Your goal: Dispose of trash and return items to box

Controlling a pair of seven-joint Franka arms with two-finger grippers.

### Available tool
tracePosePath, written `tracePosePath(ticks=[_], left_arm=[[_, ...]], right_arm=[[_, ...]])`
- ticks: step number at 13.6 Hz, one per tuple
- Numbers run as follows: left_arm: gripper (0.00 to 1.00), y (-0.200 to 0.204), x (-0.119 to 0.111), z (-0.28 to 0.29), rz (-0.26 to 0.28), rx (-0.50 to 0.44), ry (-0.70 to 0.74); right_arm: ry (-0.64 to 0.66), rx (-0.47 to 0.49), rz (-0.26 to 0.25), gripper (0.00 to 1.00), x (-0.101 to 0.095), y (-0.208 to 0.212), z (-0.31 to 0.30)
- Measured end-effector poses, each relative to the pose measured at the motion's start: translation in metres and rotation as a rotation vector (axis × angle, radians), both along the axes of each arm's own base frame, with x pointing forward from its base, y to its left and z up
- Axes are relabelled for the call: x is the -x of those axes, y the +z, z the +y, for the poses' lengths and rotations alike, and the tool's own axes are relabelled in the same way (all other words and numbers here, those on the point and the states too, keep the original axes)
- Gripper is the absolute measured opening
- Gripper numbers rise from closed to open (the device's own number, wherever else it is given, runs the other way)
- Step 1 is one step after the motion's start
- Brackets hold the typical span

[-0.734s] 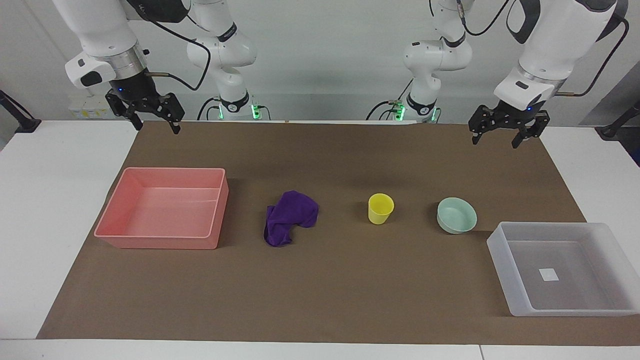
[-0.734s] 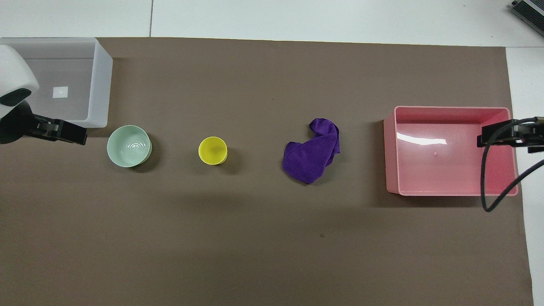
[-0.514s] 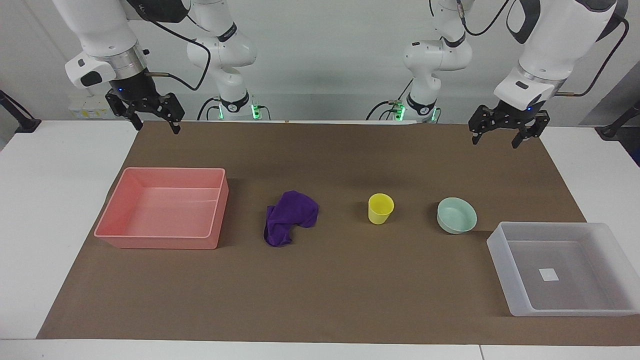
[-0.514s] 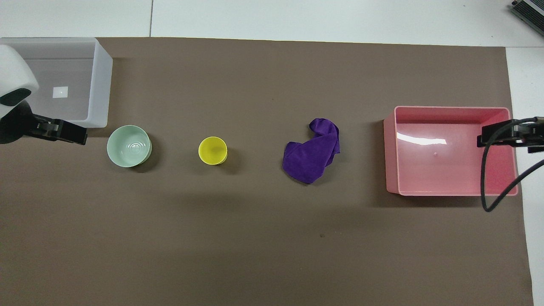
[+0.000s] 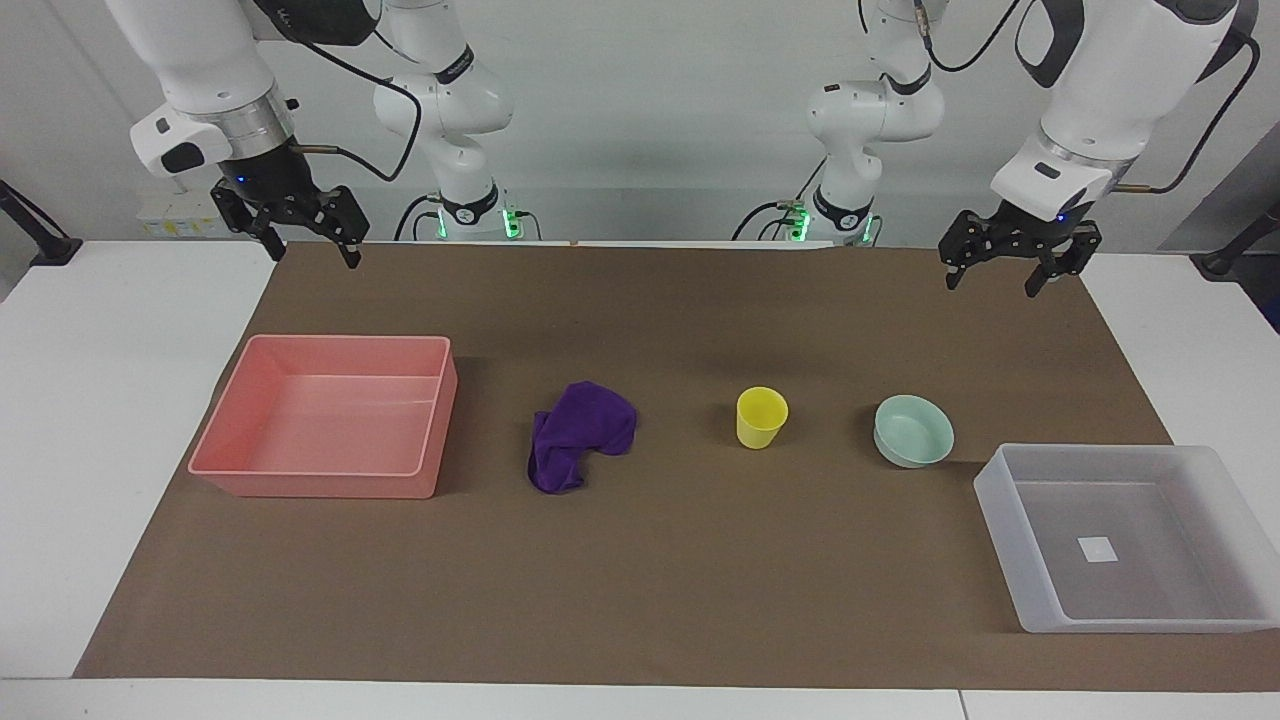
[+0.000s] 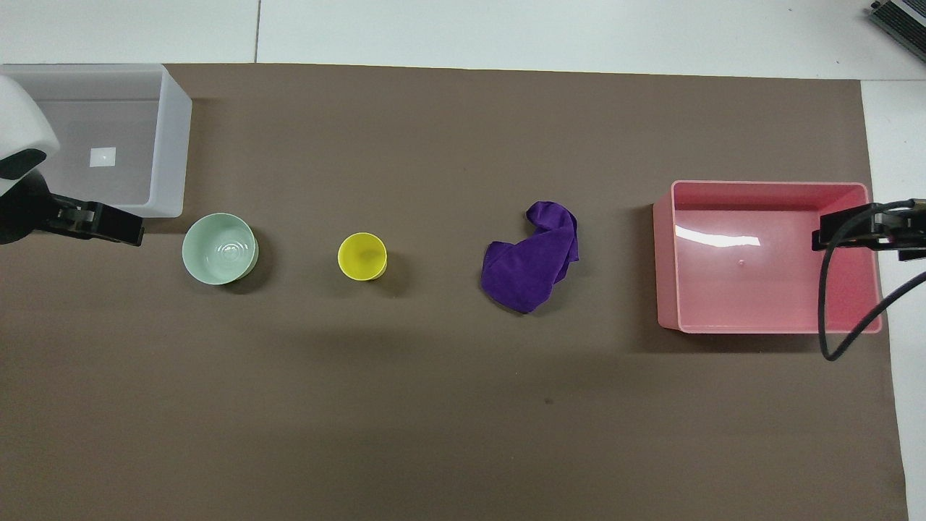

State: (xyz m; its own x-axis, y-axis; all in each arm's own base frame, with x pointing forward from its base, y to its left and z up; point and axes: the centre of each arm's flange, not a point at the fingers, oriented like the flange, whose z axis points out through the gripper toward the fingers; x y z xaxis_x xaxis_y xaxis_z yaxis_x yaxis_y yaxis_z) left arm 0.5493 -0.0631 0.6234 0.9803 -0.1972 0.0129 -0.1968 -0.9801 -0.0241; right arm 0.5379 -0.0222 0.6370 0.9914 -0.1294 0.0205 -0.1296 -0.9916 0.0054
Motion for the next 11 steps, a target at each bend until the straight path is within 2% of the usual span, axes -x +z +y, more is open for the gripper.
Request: tracePosePath(ticks=[2, 6, 11], left_arm=[[1.0, 0.0, -0.001, 0.006, 0.001, 0.0, 0.012], [1.0, -0.002, -0.001, 0.014, 0.004, 0.0, 0.025], [1.0, -0.002, 0.0, 0.018, 0.005, 0.0, 0.045]], right_arm=[[-0.006, -0.02, -0.004, 1.0, -0.001, -0.002, 0.002], [-0.019, -0.079, -0.055, 1.0, -0.01, -0.014, 0.017], [0.022, -0.081, -0.153, 1.0, -0.025, -0.053, 0.047]])
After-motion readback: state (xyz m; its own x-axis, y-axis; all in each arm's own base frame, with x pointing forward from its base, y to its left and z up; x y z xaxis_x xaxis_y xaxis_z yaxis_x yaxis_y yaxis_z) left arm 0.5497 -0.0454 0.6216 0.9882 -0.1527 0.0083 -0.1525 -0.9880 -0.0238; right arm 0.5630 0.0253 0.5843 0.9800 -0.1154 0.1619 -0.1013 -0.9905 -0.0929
